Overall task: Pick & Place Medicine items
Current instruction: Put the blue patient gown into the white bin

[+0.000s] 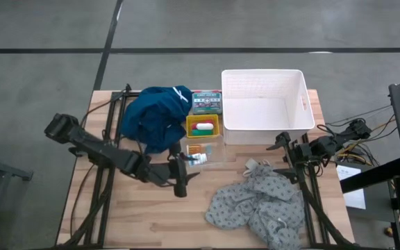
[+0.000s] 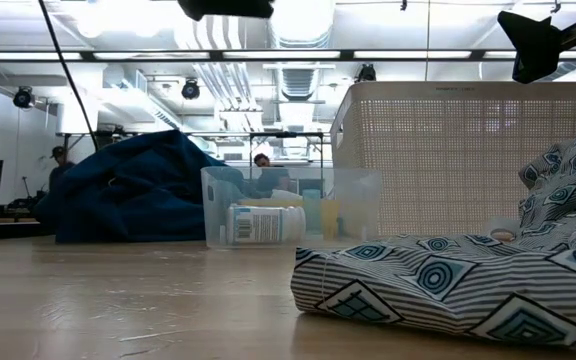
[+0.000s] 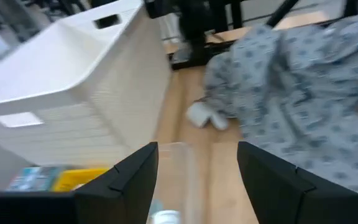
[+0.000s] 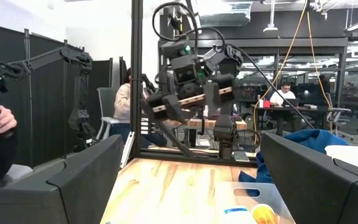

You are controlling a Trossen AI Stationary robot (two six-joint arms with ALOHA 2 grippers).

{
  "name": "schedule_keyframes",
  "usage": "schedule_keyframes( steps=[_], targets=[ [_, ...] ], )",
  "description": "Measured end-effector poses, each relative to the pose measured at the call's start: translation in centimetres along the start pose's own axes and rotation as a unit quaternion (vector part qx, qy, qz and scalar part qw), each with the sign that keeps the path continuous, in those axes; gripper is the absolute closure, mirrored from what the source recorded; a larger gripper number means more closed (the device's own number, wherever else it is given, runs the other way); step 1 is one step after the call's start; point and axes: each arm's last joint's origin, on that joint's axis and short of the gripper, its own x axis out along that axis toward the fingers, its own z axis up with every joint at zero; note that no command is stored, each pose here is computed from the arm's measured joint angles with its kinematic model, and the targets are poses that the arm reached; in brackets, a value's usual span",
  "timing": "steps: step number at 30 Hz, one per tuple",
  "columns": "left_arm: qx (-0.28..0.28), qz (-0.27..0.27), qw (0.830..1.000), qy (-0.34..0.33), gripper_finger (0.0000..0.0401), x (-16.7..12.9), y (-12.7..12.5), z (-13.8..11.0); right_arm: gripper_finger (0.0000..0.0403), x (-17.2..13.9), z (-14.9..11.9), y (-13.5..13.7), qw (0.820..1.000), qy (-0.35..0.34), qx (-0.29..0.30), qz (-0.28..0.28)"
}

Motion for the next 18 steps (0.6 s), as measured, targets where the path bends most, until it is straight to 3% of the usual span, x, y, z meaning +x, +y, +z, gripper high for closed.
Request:
schedule_keyframes(
  steps=[10, 14, 18],
  targets=[
    [0.060, 0.100, 0.992, 0.055, 0.0176, 2.8, 6.6, -0.8, 0.0023, 0.0, 0.0, 0.0, 1.000, 0.000, 0.000, 0.000],
    [0.051, 0.132, 0.986, 0.082, 0.0176, 2.6, 9.9, -1.1, 0.0023, 0.0, 0.0, 0.0, 1.000, 0.000, 0.000, 0.000],
    [0.003, 0.145, 0.982, 0.119, 0.0176, 1.7, 11.7, -1.8, 0.0023, 0.0, 0.0, 0.0, 1.000, 0.002, -0.001, 0.000]
  ],
)
